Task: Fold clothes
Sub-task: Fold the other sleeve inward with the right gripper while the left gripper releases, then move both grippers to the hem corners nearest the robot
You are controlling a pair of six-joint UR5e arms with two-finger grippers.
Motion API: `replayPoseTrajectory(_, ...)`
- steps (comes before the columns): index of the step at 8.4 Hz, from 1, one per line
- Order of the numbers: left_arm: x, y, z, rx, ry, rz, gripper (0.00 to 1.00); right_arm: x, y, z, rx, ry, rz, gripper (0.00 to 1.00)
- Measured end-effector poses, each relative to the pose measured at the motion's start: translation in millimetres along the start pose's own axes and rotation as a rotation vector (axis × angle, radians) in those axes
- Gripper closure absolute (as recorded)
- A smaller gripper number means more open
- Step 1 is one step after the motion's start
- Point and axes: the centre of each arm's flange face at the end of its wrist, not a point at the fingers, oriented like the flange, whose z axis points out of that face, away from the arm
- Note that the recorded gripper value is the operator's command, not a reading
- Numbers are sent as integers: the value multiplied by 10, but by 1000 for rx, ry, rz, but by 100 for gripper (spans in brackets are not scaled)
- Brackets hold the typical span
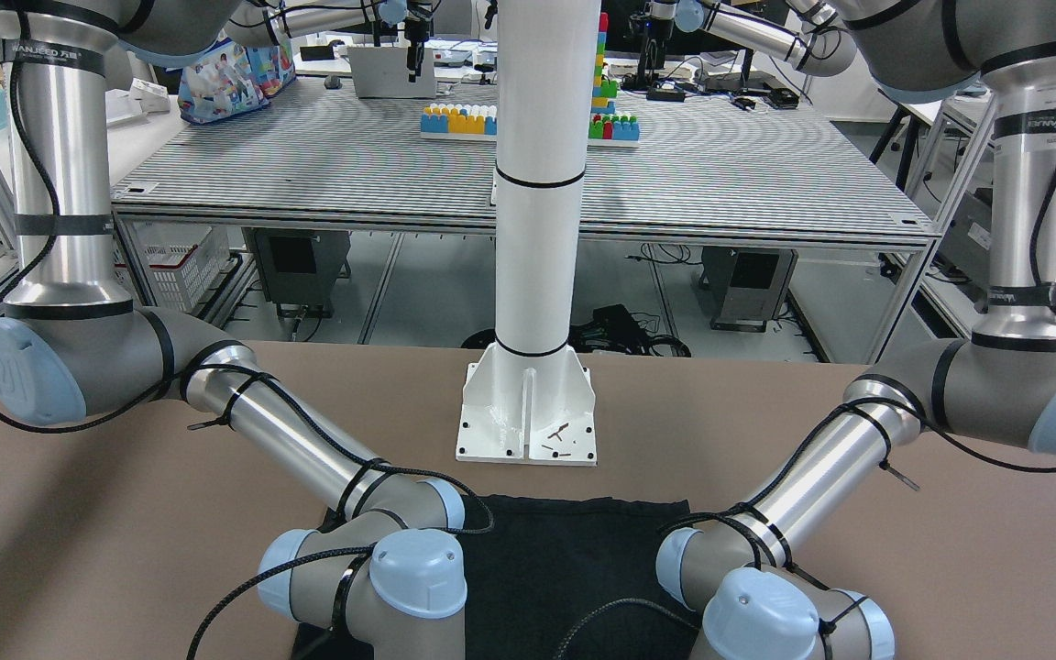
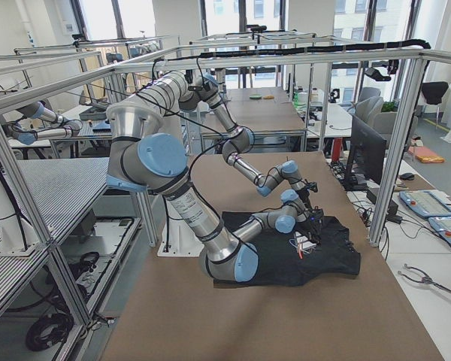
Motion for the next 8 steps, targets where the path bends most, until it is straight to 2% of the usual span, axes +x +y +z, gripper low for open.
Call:
replayPoseTrajectory(2, -246, 133, -372, -12, 58, -28, 0, -96, 44, -306, -80, -63, -81, 5)
replayPoseTrajectory(4, -670, 577, -755, -11, 77, -151, 0, 299, 467, -680, -117, -129, -78, 6)
replayPoseTrajectory(6, -817, 1223, -1106, -6, 96, -287, 0, 927, 1098, -1298, -151, -194, 33, 6)
replayPoseTrajectory(7, -763, 1625, -1221, -9, 108, -344, 0, 1164, 1405, -1541, -170, -202, 109, 6)
replayPoseTrajectory(8, -676, 2009, -1276, -13, 127, -389, 0, 1288, 1684, -1649, -177, -196, 172, 6)
